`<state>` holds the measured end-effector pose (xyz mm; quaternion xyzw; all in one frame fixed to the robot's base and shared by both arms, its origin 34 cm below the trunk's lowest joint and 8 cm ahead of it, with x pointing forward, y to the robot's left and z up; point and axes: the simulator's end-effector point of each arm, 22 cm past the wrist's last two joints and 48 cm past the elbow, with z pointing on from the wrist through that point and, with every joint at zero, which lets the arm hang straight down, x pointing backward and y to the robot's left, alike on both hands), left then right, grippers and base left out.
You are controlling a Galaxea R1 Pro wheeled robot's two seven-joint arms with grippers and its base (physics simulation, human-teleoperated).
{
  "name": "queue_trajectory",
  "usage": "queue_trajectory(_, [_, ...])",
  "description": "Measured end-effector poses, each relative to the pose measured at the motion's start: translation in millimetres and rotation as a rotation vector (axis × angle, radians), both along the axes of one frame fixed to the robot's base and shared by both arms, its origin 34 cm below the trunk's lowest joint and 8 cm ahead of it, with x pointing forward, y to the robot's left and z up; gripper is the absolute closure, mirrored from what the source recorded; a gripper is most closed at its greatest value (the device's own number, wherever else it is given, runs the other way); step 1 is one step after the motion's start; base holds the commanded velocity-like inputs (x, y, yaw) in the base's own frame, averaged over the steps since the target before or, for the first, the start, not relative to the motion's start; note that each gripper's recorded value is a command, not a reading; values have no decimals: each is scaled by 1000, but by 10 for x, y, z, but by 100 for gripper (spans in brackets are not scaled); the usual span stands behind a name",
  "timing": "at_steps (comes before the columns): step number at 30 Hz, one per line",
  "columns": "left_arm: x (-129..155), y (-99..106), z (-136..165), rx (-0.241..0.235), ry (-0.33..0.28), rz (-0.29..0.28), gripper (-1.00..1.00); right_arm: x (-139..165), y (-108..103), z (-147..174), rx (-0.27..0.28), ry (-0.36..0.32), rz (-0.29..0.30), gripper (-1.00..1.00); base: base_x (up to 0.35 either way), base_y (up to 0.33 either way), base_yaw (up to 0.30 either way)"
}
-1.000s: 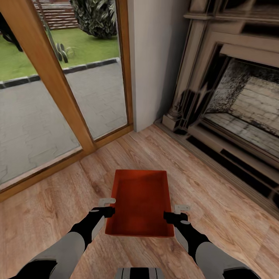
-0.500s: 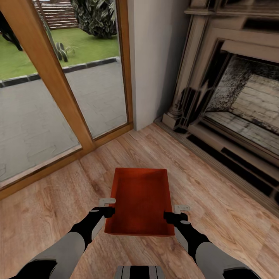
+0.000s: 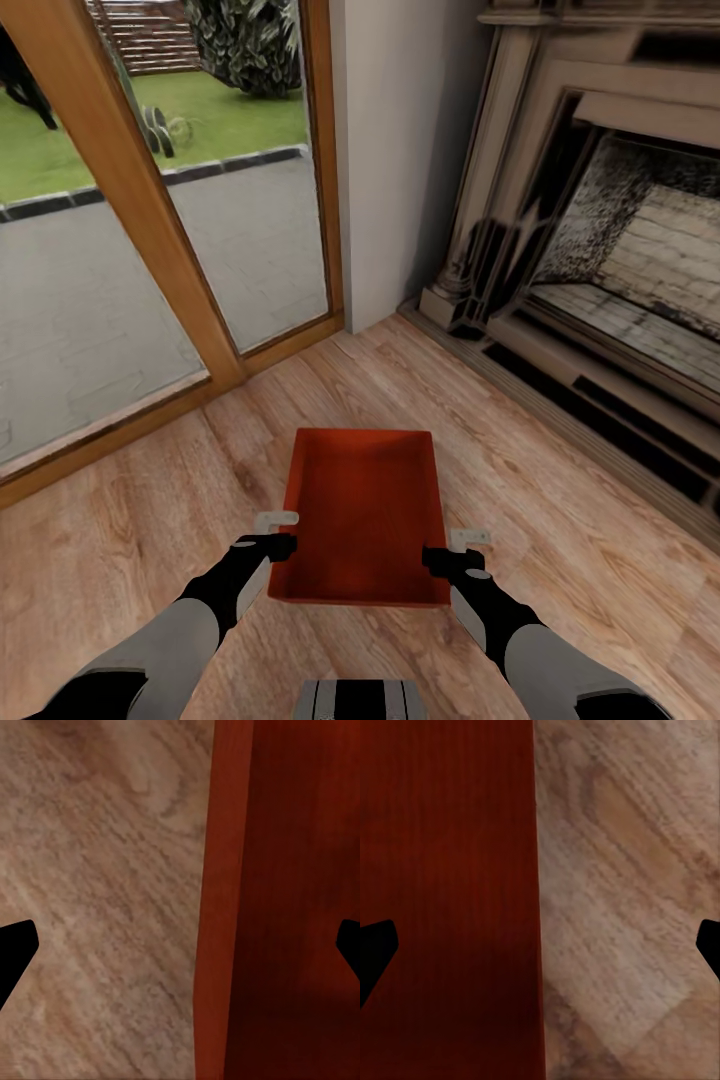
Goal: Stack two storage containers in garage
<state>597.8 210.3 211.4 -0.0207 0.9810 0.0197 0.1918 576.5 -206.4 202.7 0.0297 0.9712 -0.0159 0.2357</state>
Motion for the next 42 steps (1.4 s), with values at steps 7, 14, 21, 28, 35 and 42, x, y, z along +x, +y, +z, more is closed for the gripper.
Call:
queue_trajectory(7, [-29,0,-111,0,1,0,-100,-27,-2,-111,0,0,0,-100,0,0,0])
queue_trajectory(14, [-29,0,-112,0,1,0,-100,-27,-8,-111,-3,0,-1,-100,0,0,0])
queue_trajectory(21, [-28,-1,-111,0,0,-1,-100,-27,-10,-111,-3,0,-1,-100,0,0,0])
queue_trajectory(28, [-54,-24,-124,-3,7,-3,-100,-27,-13,-111,-4,0,-1,-100,0,0,0])
queue_trajectory(35, [-61,-37,-128,-4,7,-7,-100,-26,-7,-110,-2,0,0,-100,0,0,0])
queue_trajectory(42, [-59,-81,-124,-10,7,-11,-100,-25,10,-111,4,-1,4,-100,0,0,0])
